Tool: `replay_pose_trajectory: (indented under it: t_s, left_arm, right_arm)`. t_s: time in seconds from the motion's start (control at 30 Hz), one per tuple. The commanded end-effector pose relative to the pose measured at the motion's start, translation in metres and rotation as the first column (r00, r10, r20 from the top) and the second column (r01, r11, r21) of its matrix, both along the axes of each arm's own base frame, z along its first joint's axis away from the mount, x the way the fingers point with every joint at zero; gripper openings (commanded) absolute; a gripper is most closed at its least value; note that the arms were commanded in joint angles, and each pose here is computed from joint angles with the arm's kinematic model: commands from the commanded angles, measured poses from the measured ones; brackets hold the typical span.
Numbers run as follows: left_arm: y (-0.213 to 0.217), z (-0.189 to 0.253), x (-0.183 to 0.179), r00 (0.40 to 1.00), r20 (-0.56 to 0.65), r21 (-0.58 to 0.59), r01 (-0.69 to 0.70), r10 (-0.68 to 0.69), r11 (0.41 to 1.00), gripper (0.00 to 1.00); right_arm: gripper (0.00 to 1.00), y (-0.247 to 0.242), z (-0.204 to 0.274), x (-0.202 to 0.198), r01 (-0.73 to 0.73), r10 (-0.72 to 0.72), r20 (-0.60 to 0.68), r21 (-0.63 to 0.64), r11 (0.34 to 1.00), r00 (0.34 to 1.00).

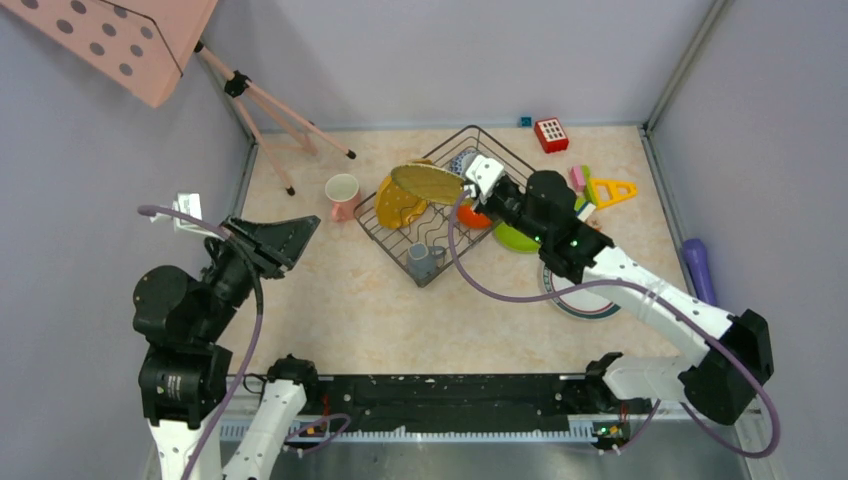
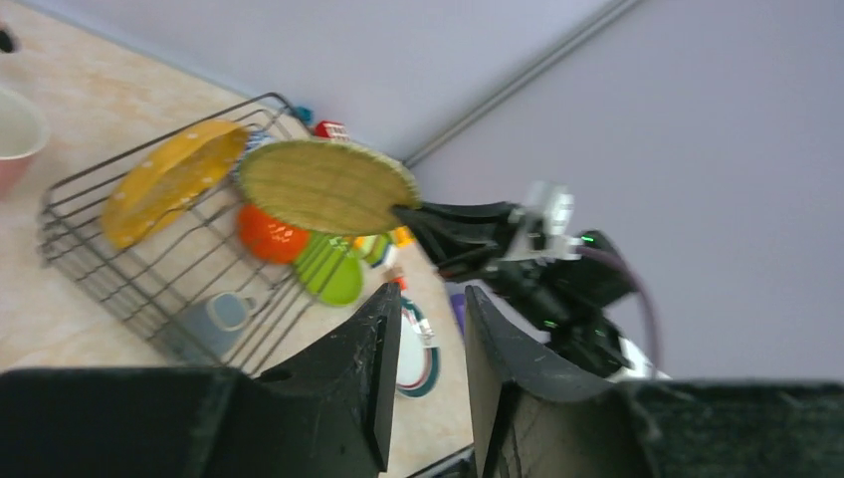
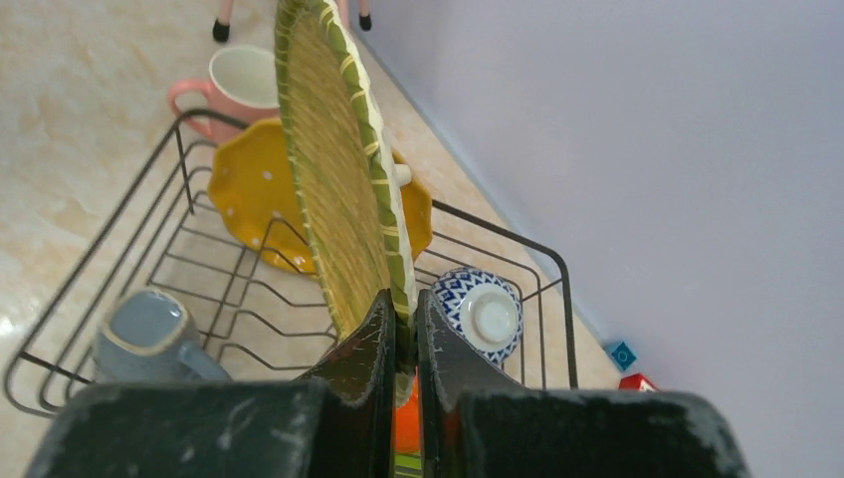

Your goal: Load the mixed dishes into the dish rack

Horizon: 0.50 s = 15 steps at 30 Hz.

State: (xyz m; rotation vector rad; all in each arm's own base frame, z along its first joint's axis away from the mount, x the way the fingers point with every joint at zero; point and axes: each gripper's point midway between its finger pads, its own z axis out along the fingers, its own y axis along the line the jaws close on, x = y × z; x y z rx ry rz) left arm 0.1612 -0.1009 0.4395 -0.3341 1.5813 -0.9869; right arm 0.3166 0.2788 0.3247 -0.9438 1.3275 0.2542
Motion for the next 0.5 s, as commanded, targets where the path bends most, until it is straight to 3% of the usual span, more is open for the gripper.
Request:
replay_pose_trajectory:
  t_s: [0.0,0.23,0.37,0.47]
  left_arm:
    - [-0.027,0.058,-0.027,0.974,0.142,-0.16,0.201,-0.179,0.966,0.33]
    - [-0.035,0.068,-0.03,0.947,0.212,-0.138,0.272,-0.24,0.952,0.27]
    - [-0.031,0.043,-0.01,0.97,0.14,-0.105,0.215,-0.199,0.971,0.2]
    - [-0.028,0.023,0.003,0.98,0.094,-0.06,0.184,-0.178,0.981,0.2]
  right_arm:
    - [0.0,0.017,0.01,0.002,-0.245,0.262,0.157,-0.12,0.962,0.952]
    - [0.0,0.026,-0.011,0.033,-0.24,0.329,0.251,-0.328,0.914,0.91]
    - [0.0,0.033,-0.01,0.046,-0.236,0.351,0.258,-0.387,0.891,0.9]
    - [0.0,0.035,-0.009,0.051,-0.22,0.377,0.305,-0.443,0.869,0.875]
